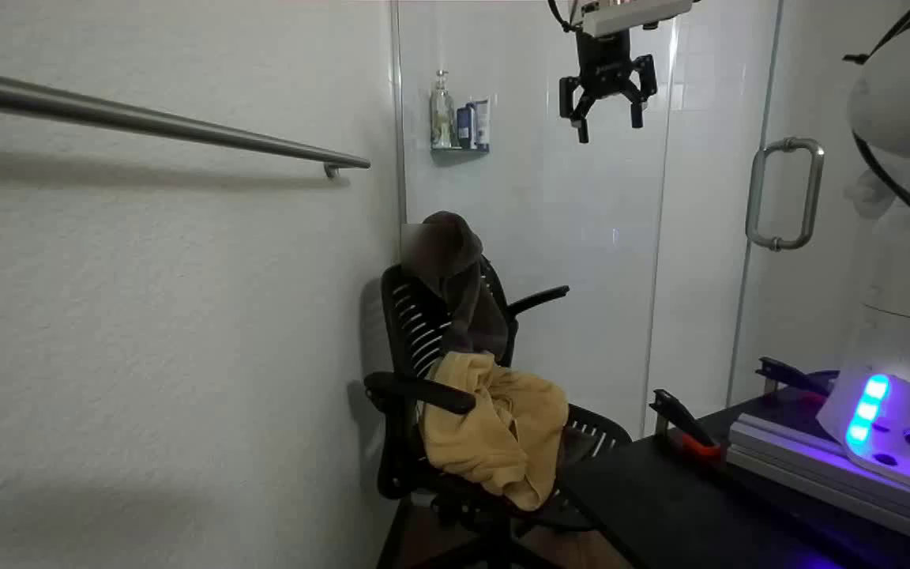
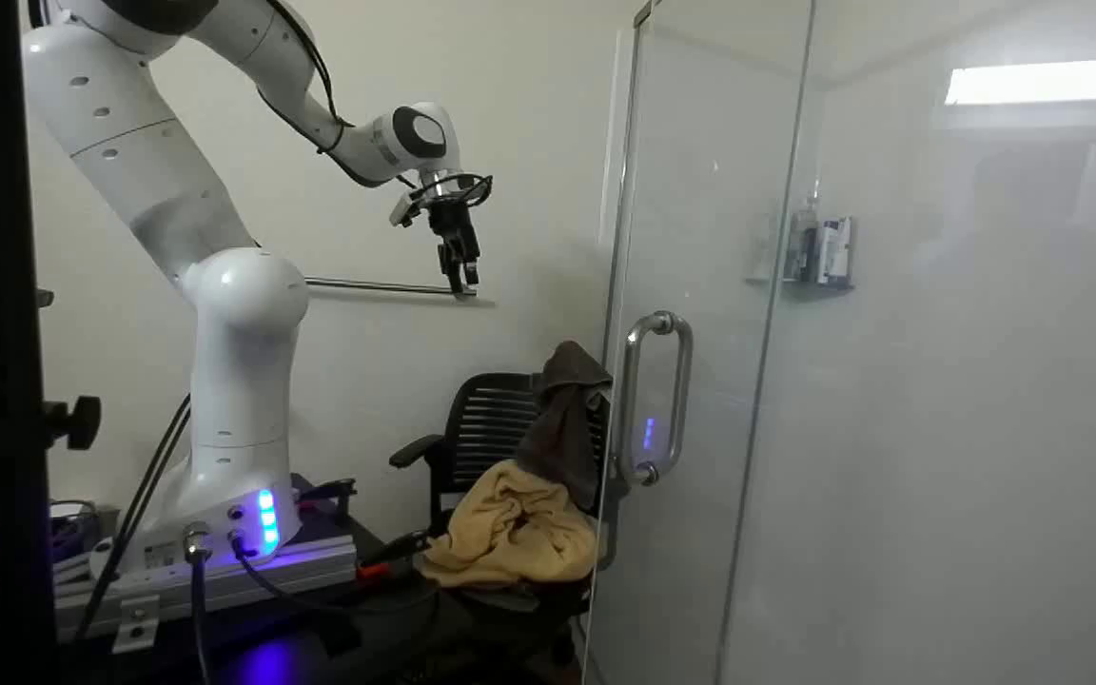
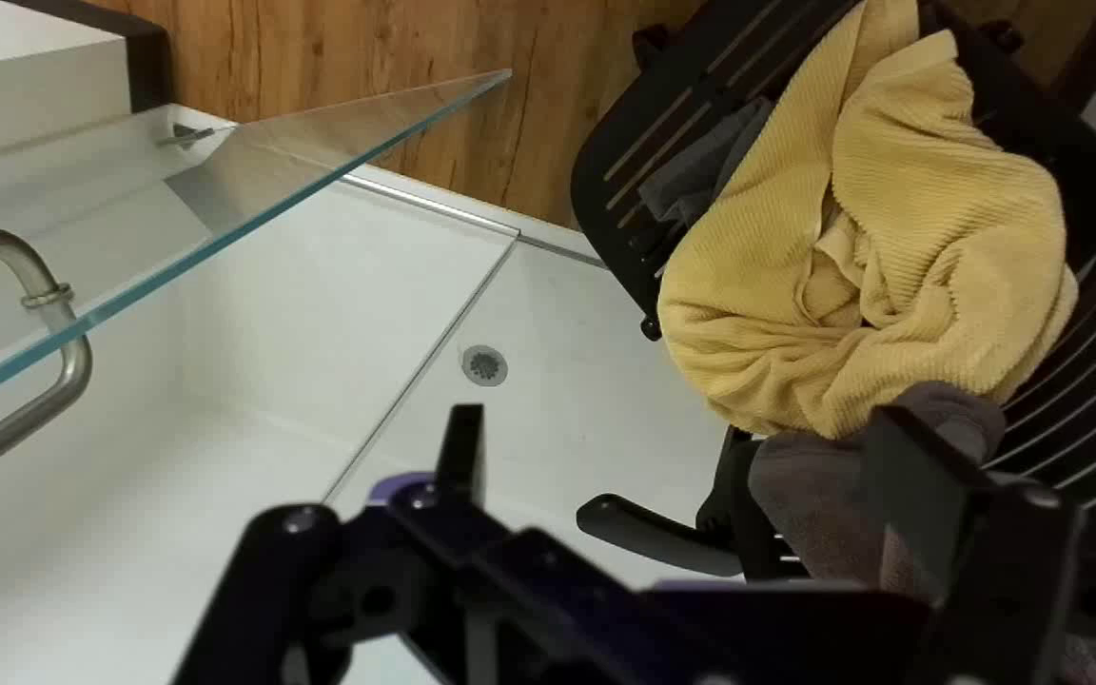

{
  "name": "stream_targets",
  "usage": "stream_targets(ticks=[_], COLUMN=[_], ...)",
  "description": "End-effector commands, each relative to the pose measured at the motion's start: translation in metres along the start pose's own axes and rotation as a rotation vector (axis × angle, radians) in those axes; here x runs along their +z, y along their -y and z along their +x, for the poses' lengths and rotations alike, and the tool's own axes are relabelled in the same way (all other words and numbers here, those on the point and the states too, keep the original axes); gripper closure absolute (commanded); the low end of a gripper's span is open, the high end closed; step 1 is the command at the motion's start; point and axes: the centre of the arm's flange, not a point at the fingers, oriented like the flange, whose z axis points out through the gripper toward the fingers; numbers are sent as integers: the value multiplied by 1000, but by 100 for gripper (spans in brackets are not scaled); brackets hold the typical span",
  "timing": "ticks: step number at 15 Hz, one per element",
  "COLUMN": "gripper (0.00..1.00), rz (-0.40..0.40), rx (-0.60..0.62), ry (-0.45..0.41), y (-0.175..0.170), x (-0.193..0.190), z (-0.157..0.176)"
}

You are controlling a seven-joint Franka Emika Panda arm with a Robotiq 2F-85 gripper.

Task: Remove the towel from the backrest of the chair and put it on the sink

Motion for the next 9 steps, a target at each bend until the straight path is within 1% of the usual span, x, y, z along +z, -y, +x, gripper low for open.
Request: stream_targets(ticks=[1, 2, 4, 5, 6, 7, 9], gripper=[0, 0, 0, 0, 0, 0, 0], rz=[0, 30, 84, 82, 36, 52, 51], rx=[0, -31, -87, -83, -50, -46, -41], ry=[0, 4, 19, 34, 49, 11, 28], y=[0, -4, -10, -13, -13, -17, -18], x=[0, 3, 7, 10, 10, 6, 12], z=[0, 16, 37, 48, 54, 28, 40])
